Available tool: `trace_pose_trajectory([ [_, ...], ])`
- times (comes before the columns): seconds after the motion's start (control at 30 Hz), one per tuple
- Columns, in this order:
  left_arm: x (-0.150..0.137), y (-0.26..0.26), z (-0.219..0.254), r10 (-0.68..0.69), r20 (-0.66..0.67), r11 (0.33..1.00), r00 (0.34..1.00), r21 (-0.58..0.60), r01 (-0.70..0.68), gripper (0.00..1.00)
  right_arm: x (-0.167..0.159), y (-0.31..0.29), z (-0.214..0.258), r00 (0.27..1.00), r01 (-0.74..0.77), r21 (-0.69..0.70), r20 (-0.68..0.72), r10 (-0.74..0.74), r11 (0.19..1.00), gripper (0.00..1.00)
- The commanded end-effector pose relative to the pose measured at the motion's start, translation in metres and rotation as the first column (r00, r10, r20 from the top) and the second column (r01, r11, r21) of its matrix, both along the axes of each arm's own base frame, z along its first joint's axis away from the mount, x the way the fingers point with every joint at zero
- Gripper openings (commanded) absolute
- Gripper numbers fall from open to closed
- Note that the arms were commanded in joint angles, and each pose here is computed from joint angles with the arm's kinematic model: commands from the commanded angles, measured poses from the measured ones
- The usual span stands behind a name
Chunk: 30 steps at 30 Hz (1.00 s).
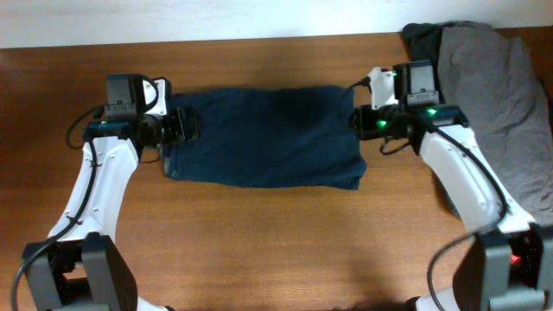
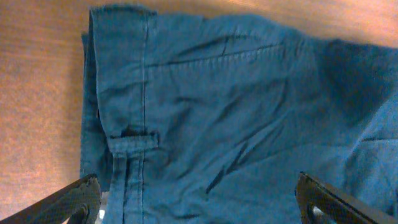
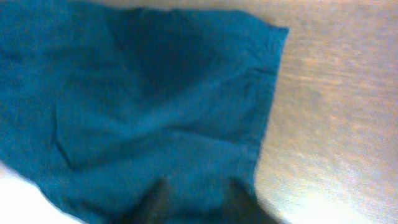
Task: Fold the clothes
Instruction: 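Release the hems and move both grippers to the folded shorts' sides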
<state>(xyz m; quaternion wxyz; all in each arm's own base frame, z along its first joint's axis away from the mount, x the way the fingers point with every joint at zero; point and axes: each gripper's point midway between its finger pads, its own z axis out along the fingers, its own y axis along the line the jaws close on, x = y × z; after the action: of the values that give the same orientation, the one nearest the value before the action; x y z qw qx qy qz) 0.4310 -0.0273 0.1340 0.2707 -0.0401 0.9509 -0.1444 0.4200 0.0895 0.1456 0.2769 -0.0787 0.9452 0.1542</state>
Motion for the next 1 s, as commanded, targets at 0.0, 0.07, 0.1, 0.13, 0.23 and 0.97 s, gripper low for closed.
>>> trace_pose_trajectory([
  [0.0, 0.007, 0.007, 0.007, -0.003, 0.036, 1.0, 0.999, 0.003, 0.003, 0.99, 0.014, 0.011, -0.027, 0.998, 0.031, 0.054, -0.054, -0.029, 0.998, 0.13],
  [0.07, 0.008, 0.013, 0.007, 0.011, 0.038, 1.0, 0.999, 0.002, -0.011, 0.99, 0.019, 0.016, -0.047, 0.996, 0.017, 0.078, -0.086, -0.011, 0.997, 0.07],
  [0.1, 0.008, 0.014, 0.007, 0.014, 0.038, 1.0, 0.999, 0.002, -0.014, 0.99, 0.02, 0.017, -0.051, 0.996, 0.015, 0.082, -0.091, -0.008, 0.997, 0.06],
  [0.13, 0.008, 0.017, 0.008, 0.02, 0.038, 1.0, 0.999, 0.0, -0.02, 0.99, 0.02, 0.018, -0.058, 0.994, 0.015, 0.083, -0.105, -0.006, 0.996, 0.04],
  [0.23, 0.008, 0.023, 0.008, 0.032, 0.041, 0.999, 0.999, -0.01, -0.032, 0.99, 0.024, 0.018, -0.079, 0.991, 0.018, 0.081, -0.135, -0.007, 0.997, 0.04],
  [0.97, 0.02, 0.052, -0.077, -0.021, -0.069, 1.0, 0.997, 0.007, 0.022, 0.99, 0.024, 0.022, -0.139, 0.973, 0.022, 0.094, -0.232, 0.0, 0.995, 0.04],
])
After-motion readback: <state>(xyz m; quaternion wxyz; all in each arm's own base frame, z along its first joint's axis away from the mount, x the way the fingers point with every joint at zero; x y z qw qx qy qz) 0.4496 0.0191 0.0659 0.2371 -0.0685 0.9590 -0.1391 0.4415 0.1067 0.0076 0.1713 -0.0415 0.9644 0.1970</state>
